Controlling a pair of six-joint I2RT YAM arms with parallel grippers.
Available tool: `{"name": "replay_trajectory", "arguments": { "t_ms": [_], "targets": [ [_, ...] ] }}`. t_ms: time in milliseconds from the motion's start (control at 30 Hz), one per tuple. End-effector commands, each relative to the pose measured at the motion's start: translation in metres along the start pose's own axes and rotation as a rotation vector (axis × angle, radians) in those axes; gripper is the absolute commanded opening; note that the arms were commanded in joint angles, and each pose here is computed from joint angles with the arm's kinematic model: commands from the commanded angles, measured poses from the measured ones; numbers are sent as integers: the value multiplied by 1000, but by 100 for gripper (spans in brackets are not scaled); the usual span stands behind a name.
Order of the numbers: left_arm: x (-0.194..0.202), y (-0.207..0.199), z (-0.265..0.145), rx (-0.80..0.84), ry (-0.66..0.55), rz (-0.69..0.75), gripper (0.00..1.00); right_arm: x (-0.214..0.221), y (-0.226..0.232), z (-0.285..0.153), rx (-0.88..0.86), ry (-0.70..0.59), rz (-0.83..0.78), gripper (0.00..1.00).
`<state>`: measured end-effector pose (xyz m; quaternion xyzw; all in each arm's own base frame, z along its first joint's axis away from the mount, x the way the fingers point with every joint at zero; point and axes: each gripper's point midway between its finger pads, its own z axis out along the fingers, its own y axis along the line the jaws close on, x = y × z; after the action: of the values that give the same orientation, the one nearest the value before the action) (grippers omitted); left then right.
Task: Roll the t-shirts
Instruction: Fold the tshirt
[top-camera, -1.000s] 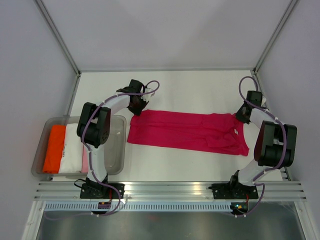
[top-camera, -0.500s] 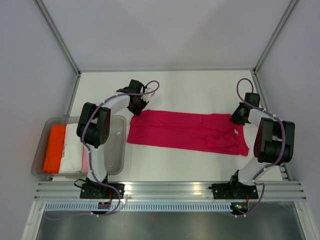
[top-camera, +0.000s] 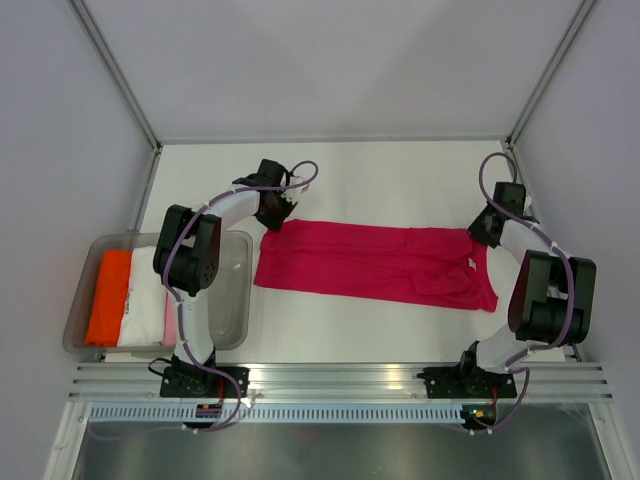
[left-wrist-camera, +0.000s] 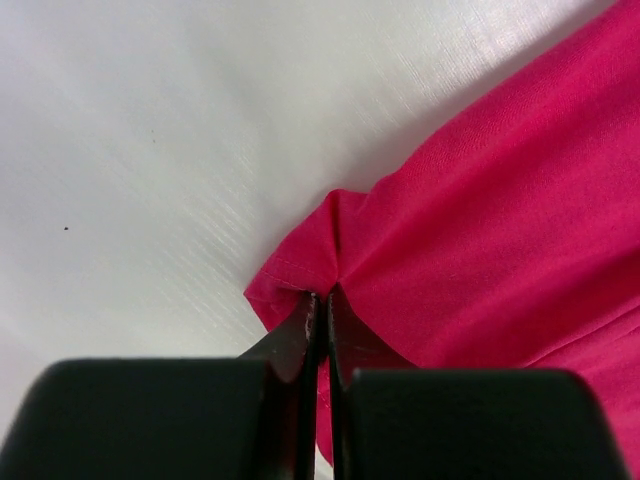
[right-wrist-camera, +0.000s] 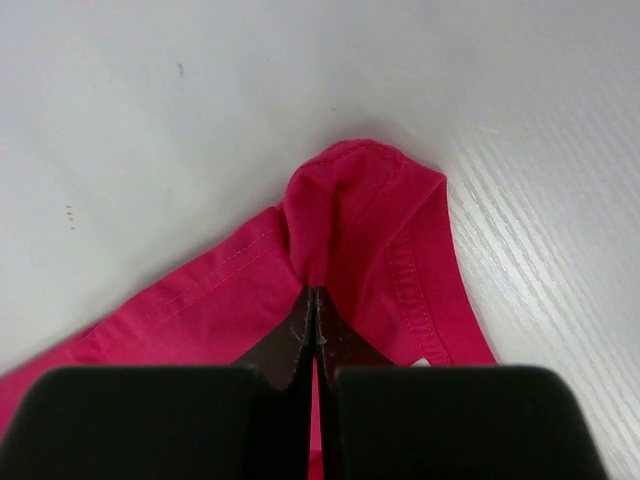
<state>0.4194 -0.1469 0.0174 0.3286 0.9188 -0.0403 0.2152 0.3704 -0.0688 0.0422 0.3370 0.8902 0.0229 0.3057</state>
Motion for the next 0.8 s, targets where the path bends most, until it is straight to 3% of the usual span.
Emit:
{"name": "replay_trajectory", "arguments": {
  "t_ms": [0,467,633,767],
  "targets": [
    [9,10,-4,-39,22,-40,2,-23,3,-26,1,-89,12,0],
    [4,12,-6,-43,11,-30,2,19,-13,-10,23,10,17,1],
    [4,13,-7,-48,12,-26,2,6,-12,-3,50,13,-27,23],
    [2,14,-10,-51,4,-22,2,-23,-12,-23,87,-73,-36,28]
  ]
}}
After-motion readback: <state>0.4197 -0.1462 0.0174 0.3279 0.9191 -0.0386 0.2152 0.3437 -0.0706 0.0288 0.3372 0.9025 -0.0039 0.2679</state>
